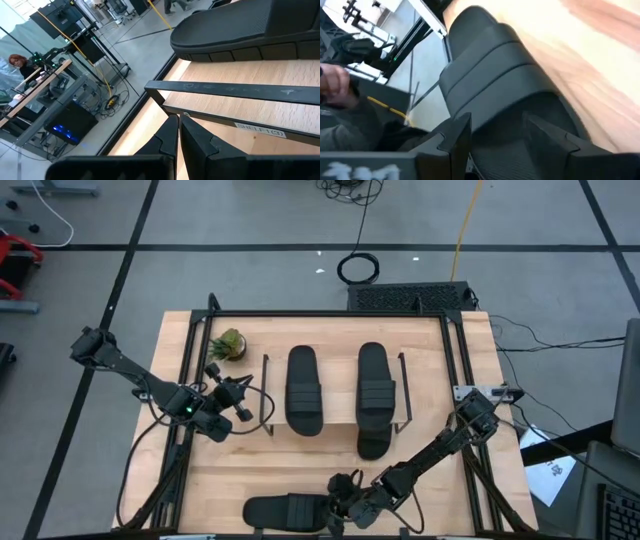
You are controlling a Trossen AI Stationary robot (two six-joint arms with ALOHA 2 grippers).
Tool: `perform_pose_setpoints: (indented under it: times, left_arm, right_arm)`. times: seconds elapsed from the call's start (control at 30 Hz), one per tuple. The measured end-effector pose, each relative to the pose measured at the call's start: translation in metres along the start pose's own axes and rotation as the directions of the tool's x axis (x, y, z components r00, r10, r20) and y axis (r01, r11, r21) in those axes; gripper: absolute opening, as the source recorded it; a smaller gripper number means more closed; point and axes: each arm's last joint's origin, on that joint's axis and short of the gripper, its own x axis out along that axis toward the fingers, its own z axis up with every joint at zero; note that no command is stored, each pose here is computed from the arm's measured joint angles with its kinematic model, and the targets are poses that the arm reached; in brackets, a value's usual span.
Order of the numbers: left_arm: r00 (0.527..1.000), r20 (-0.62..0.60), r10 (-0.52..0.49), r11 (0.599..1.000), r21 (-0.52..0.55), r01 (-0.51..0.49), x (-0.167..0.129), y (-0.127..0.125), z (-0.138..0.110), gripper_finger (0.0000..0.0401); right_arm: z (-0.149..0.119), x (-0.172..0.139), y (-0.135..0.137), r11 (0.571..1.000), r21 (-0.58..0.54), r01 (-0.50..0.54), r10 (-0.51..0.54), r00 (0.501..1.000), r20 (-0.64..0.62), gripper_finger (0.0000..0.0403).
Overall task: Pick and place slides into the shelf
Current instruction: Put the left black slide under the shelf
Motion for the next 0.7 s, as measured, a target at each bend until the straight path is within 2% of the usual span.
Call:
perform_pose_setpoints:
  times: [0.57, 0.7]
  left_arm:
    - [1.0, -0.001, 0.0, 1.0, 0.023, 0.0, 0.0, 0.0, 0.0, 0.0024]
    - [1.0, -0.001, 0.0, 1.0, 0.023, 0.001, 0.0, 0.0, 0.0, 0.0024]
  right_arm:
    - [0.02, 0.008, -0.007, 0.999, 0.047, -0.015, 0.015, 1.0, -0.005, 0.0164]
    - [0.023, 0.011, -0.014, 0.999, 0.044, 0.015, -0.012, 0.998, -0.054, 0.0164]
